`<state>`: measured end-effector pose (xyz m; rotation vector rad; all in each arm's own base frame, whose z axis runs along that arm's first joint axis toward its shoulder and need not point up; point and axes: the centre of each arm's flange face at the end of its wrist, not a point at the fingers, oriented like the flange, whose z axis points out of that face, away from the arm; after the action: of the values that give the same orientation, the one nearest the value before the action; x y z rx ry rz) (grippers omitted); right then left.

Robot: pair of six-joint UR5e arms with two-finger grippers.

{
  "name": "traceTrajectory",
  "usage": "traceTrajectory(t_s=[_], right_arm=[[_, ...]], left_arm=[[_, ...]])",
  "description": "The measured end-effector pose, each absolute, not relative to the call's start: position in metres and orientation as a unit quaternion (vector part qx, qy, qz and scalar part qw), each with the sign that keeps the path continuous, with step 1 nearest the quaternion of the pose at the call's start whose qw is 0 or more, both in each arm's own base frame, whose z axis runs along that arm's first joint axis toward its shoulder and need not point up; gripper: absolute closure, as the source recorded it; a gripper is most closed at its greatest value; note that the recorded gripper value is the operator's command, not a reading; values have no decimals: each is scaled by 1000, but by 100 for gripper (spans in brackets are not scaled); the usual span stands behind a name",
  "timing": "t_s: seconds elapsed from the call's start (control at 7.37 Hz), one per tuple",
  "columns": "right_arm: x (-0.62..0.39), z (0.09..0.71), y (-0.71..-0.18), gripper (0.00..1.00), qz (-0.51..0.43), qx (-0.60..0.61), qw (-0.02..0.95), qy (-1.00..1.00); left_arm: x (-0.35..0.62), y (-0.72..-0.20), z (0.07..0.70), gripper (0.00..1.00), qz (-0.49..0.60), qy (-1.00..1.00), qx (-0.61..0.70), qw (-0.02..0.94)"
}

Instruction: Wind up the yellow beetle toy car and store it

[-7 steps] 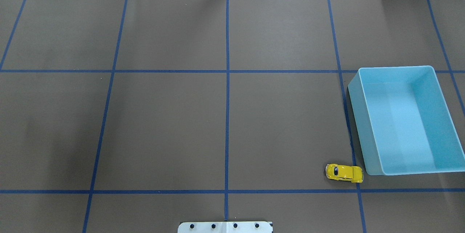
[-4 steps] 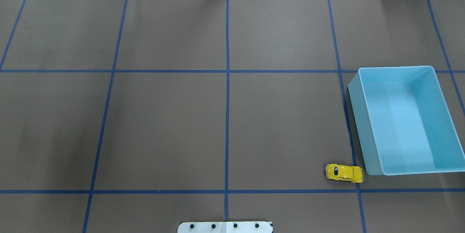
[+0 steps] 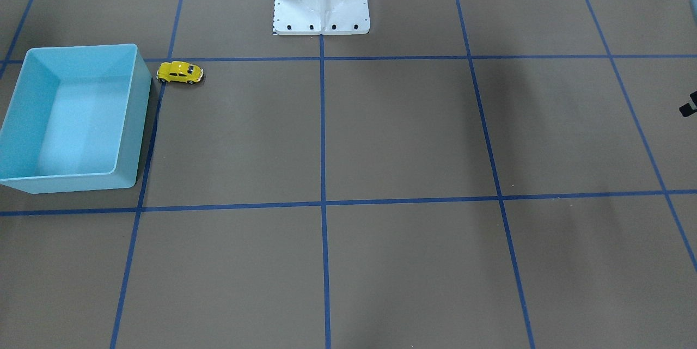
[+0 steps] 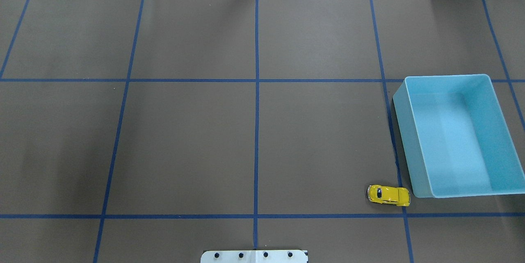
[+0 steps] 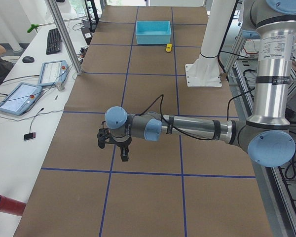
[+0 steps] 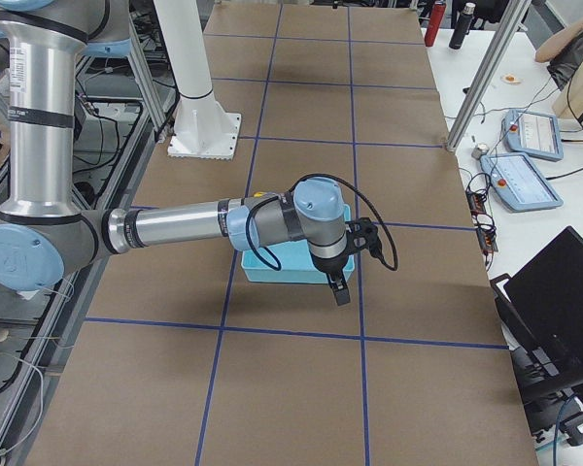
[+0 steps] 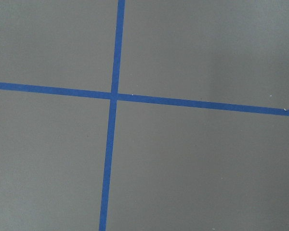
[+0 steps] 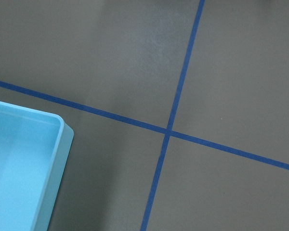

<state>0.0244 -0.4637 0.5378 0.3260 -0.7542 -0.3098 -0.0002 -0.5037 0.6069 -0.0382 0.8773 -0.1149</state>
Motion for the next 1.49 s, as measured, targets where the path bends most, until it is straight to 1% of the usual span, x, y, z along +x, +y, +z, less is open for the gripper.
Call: traceTrajectory(t_s=[0.27,0.54,0.81,0.95,1.22,1.36,1.49], right_arm=[[-62,479,-473,1,-250,178,871,-384],[-139,453,-465,1,-326,165,830,-422],[-181,446,-463,1,-378,158,796,-446],[-194,429,-467,1,-407,177,777,-447],[-216,393,-463,1,-448,202,750,-442],[-231,371,-458,1,-461,195,750,-432],[-255,336,-454,2,-474,178,757,-413]], left_arm=[[0,-504,609,0,-57,424,-21,903],[0,-505,612,0,-59,422,-23,904],[-5,-501,616,0,-65,421,-25,904],[-10,-499,618,0,-71,422,-26,904],[-15,-490,624,0,-78,424,-31,902],[-16,-487,624,0,-78,424,-32,902],[-16,-486,624,0,-79,424,-32,902]])
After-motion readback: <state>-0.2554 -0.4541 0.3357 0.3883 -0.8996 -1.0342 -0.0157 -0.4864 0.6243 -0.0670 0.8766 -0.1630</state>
